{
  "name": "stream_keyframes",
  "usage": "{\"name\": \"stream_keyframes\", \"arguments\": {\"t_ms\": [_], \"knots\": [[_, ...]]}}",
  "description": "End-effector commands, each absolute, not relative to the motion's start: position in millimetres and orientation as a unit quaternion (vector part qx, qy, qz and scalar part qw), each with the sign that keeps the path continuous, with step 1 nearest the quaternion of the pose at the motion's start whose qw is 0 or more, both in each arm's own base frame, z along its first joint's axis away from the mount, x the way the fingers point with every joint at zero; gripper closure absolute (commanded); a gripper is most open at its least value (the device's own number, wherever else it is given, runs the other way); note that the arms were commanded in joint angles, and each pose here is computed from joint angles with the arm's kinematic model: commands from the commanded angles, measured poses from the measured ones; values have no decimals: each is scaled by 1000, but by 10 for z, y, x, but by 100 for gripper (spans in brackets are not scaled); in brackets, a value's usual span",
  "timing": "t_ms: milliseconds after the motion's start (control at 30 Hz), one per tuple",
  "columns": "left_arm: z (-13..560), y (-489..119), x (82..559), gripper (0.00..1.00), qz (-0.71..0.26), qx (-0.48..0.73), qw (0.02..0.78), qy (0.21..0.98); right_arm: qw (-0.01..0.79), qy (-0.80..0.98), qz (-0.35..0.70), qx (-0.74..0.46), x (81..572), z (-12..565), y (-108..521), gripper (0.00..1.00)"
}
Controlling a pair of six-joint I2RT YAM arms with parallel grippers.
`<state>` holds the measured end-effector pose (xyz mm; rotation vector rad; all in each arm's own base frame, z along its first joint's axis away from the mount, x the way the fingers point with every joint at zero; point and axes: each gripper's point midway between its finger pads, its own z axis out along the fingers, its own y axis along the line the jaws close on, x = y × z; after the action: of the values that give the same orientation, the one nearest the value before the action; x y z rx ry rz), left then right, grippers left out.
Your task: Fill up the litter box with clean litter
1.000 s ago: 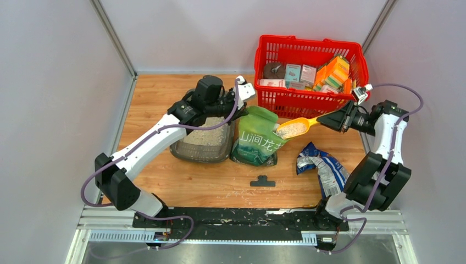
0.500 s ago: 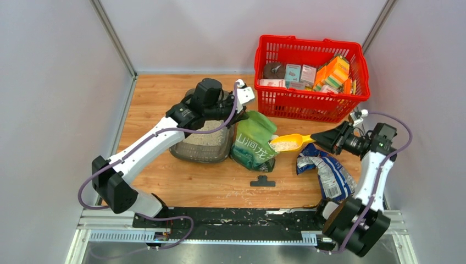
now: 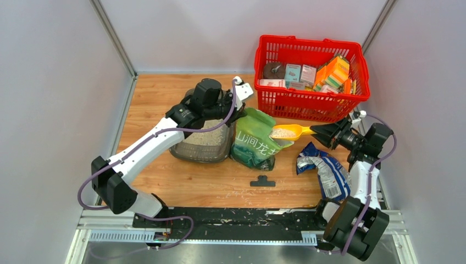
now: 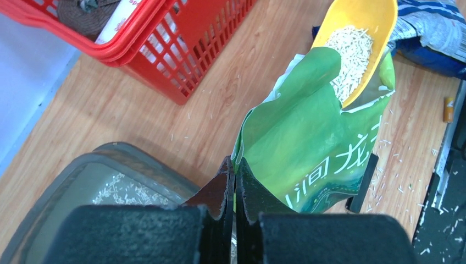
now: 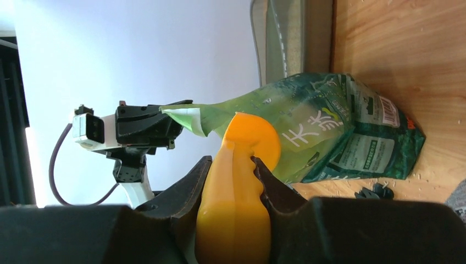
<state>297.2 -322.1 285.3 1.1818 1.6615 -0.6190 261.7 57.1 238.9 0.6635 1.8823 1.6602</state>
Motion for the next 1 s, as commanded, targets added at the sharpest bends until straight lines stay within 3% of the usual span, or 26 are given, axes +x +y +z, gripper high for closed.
{"name": "stream_keyframes", "arguments": {"t_ms": [0, 300, 433, 667, 967], "knots": [[3495, -3211, 3239, 100, -255, 398, 570, 673, 331, 685, 610, 223, 2746, 2648, 507, 100], [4399, -3357, 3461, 100, -275, 351, 644, 621, 363, 671, 604, 232, 2863, 2782, 434, 100], [4542, -3393, 3495, 100, -276, 350, 653, 612, 380, 656, 605, 245, 3003, 2846, 344, 100], [4667, -3374, 3542, 100, -249, 369, 673, 591, 413, 629, 607, 257, 3217, 3000, 194, 100], [4360, -3386, 3487, 100, -244, 399, 651, 597, 414, 615, 612, 275, 3282, 2880, 144, 100]]}}
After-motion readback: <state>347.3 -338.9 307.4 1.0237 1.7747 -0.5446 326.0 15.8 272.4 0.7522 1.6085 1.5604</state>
